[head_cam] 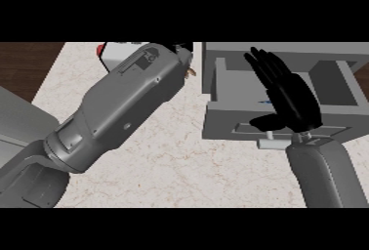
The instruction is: Pick up the can, place it into the drawer and close the drawer
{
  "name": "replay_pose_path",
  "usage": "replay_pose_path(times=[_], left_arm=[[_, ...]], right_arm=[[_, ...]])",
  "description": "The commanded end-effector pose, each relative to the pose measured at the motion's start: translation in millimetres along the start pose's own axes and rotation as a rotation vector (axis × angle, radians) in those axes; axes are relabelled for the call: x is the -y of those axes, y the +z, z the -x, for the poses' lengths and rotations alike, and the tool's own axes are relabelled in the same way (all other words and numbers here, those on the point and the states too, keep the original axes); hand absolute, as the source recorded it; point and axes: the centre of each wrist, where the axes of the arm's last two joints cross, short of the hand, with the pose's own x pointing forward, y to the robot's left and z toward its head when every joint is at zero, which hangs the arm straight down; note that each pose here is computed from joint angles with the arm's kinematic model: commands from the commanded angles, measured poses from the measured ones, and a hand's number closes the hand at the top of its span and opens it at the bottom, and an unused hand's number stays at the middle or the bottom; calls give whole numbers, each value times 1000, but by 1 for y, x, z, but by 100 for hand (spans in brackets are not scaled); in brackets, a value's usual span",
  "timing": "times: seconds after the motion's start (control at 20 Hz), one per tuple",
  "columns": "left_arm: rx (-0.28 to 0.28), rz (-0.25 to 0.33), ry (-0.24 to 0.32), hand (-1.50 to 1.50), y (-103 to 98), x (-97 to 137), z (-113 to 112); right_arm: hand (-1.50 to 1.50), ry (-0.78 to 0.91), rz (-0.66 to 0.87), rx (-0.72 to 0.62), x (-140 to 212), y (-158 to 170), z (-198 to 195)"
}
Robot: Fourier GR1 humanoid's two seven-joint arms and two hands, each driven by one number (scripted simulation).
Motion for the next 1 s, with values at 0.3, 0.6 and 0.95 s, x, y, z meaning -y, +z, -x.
replay_pose_path(times=[0.3,0.6,0.95], left_arm=[[9,-36,-11,-150,-8,-49,-19],[-7,-29,-10,-150,-12,-65,-33],[12,-32,-4,-150,-1,-77,-31]], right_arm=[[-150,115,-39,-81,-73,-36,13],[-150,199,-5,-101,-97,-46,25],[-150,241,67,-139,-96,-60,45]])
